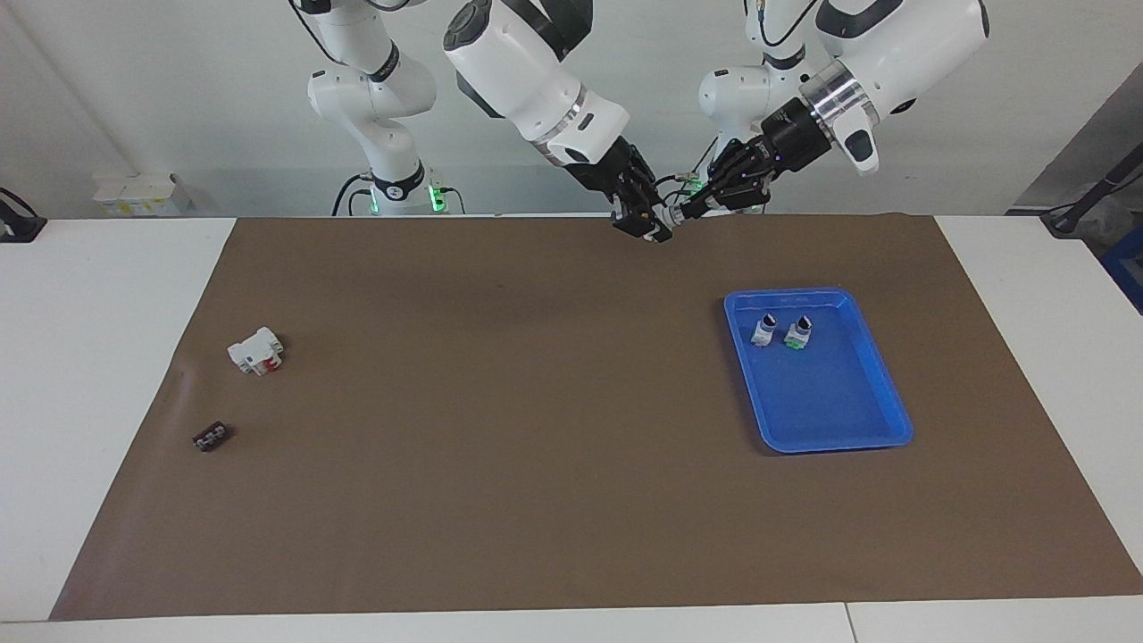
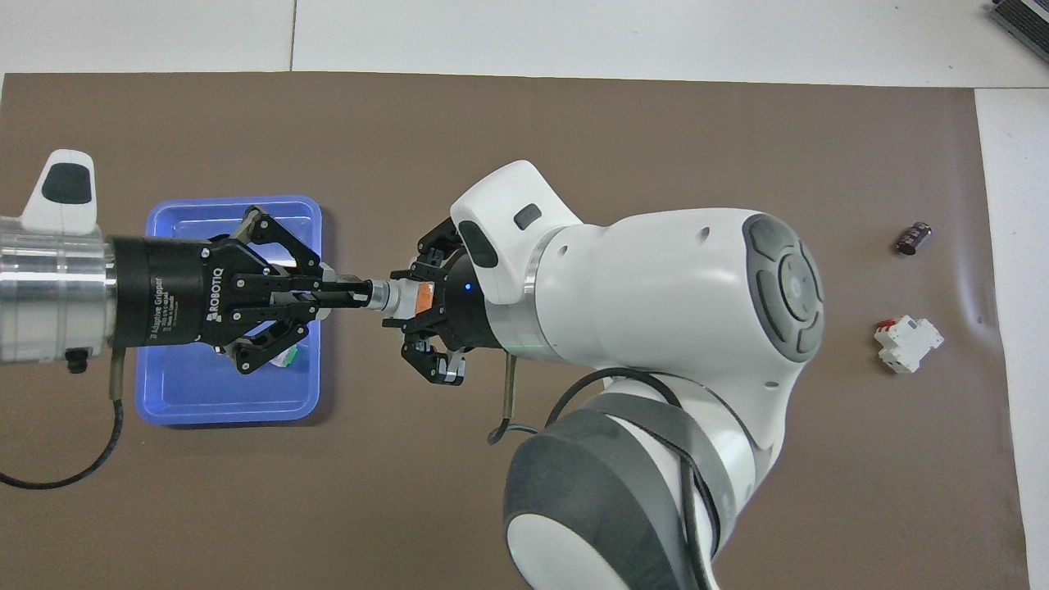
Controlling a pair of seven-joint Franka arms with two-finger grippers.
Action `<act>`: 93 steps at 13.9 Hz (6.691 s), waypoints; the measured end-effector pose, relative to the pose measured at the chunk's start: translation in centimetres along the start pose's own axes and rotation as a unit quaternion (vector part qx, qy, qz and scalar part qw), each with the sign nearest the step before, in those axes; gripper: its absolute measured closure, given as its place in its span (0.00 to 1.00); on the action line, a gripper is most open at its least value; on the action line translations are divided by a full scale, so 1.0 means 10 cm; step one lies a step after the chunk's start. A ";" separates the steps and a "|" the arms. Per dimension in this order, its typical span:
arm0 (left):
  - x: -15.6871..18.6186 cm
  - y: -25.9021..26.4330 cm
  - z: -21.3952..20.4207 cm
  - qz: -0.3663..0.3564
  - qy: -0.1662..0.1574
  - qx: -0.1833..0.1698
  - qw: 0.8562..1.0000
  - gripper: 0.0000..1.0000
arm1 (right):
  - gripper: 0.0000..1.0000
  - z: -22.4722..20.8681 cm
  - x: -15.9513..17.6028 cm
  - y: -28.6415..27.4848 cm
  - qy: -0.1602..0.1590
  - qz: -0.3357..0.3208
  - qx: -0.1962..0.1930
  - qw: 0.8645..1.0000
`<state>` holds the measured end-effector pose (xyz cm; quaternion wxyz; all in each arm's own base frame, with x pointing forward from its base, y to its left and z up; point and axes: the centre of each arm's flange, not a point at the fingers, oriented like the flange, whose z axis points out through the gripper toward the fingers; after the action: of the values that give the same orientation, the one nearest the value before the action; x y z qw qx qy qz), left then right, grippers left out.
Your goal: Turn and place switch with both arms
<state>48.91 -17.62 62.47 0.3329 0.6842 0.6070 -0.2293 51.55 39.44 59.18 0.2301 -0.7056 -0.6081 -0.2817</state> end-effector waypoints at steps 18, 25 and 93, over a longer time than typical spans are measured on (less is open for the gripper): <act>-0.15 -0.01 0.07 -0.431 0.031 -0.050 0.901 0.91 | 0.58 0.05 -0.05 0.09 0.004 0.004 -0.010 1.000; -0.15 0.00 0.07 -0.434 0.030 -0.054 0.899 0.91 | 0.58 0.06 -0.06 0.10 0.006 0.005 -0.012 1.000; 1.54 0.45 -0.30 0.708 0.246 0.252 0.612 0.00 | 0.00 -3.03 -2.69 0.91 -0.297 0.630 -0.253 0.671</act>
<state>55.52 -5.12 54.25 0.0445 0.9889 -0.0890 0.1102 54.24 -1.81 63.36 -0.0269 -0.9988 0.0396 0.0118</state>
